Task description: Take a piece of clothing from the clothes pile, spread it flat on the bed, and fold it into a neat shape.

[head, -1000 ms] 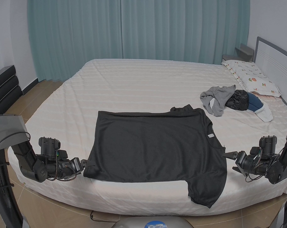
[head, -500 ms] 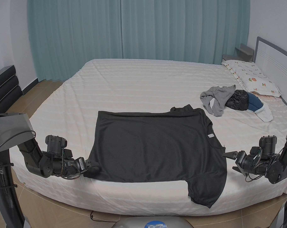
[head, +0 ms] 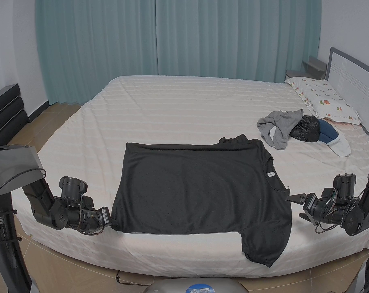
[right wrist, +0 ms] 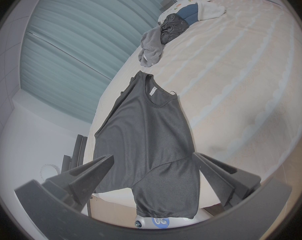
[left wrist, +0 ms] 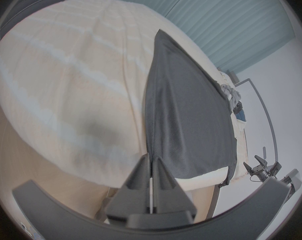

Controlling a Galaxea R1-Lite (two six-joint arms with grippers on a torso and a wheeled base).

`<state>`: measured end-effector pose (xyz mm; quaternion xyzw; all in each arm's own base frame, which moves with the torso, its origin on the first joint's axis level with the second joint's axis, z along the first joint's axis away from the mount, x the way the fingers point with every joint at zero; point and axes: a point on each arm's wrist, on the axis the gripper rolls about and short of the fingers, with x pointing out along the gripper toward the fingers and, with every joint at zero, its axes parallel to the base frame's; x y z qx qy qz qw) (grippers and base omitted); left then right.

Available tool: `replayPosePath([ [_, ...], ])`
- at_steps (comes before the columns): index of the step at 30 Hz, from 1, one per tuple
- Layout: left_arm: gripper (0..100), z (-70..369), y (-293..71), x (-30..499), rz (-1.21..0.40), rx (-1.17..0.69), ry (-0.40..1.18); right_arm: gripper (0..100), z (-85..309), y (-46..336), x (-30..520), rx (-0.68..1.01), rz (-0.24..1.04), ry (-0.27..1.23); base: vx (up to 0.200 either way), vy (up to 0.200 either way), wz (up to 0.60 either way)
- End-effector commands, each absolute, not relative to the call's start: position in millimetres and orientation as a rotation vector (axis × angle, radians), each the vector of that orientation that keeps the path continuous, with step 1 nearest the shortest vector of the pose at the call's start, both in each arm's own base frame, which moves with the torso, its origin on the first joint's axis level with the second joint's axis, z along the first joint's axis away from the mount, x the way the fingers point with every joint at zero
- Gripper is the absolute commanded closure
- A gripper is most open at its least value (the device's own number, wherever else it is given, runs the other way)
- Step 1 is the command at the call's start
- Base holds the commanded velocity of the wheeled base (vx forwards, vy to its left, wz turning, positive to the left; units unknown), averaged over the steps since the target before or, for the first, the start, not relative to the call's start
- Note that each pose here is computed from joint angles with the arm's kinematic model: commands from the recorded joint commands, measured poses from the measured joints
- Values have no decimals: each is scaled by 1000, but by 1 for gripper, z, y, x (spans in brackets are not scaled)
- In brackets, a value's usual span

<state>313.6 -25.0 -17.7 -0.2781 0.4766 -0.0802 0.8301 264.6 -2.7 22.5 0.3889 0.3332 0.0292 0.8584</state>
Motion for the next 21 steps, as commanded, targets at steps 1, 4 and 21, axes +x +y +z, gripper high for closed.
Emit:
replayPosePath([
  [1,100,-9,-21,310,-156,-599,1013,0,19,-2,265,816,59,710,0,0,0],
  [4,100,-6,-21,310,-156,-600,1006,0,18,-1,266,814,60,715,0,0,0],
  [21,100,-2,-15,297,-102,-700,1023,0,-14,12,281,745,76,807,0,0,0],
])
